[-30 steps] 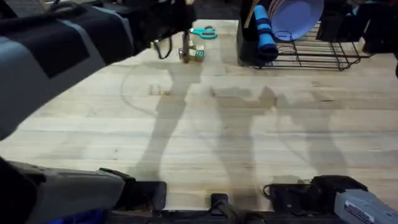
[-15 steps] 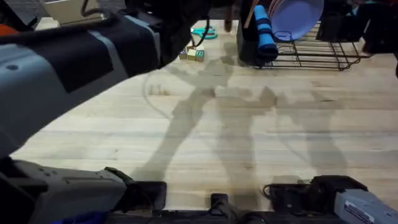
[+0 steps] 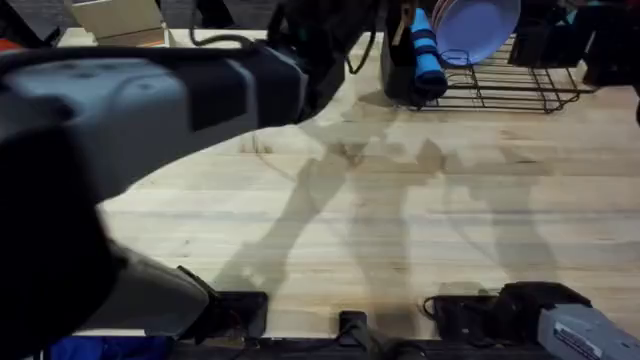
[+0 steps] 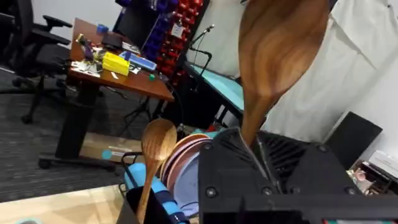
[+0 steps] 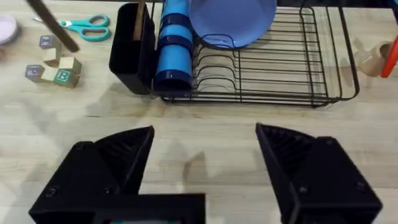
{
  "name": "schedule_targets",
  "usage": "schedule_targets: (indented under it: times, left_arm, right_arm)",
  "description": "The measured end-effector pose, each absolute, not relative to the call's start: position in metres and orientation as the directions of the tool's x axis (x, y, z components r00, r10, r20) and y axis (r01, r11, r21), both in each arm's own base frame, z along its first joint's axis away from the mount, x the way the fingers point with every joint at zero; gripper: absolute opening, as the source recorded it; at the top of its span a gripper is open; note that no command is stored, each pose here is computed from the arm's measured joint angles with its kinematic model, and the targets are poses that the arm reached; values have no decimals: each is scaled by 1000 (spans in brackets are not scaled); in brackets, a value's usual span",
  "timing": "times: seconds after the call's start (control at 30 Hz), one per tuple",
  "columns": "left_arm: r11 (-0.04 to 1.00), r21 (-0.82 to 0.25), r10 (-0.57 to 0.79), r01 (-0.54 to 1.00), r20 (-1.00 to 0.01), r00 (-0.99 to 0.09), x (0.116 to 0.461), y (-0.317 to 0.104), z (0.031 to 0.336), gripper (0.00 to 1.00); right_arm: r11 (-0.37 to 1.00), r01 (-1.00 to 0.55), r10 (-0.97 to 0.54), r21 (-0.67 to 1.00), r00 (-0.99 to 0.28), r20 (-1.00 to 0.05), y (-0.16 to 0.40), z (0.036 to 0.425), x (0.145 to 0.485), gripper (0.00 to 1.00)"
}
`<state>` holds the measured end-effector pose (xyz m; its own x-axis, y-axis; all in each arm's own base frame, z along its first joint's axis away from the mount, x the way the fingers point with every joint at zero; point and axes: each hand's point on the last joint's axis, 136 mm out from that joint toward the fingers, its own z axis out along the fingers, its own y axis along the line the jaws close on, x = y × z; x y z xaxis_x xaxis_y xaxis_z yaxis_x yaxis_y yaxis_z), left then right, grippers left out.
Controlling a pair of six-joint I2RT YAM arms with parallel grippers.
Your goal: Pick up the spoon on the table one by one and put them onto the rack
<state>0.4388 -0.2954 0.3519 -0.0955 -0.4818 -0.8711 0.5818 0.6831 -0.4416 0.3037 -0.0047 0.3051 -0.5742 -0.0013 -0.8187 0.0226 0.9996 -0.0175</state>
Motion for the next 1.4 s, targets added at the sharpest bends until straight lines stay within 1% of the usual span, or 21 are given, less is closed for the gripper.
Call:
schedule_targets:
  times: [0.17,0.5,0.77,1.1,1.4]
  left_arm:
    - [677,-440,-493,590,-867,-81,450,-304,332,45]
    - [681,-442,-513,583,-857,-50,464,-308,309,45]
    - [702,-450,-487,553,-869,-88,475,-314,271,45]
    - [723,-457,-491,518,-867,-81,482,-310,258,45]
    - [745,-458,-451,485,-881,-140,486,-312,234,45]
  right_arm:
    - [1000,22,-1,-17,-574,-819,-5,305,304,996]
    - [1000,22,-1,-17,-574,-819,-5,305,304,996]
    - [1000,22,-1,-17,-574,-819,-5,305,304,996]
    - [1000,22,-1,-17,-574,-819,-5,305,304,996]
    - [1000,22,-1,-17,-574,-819,-5,305,304,996]
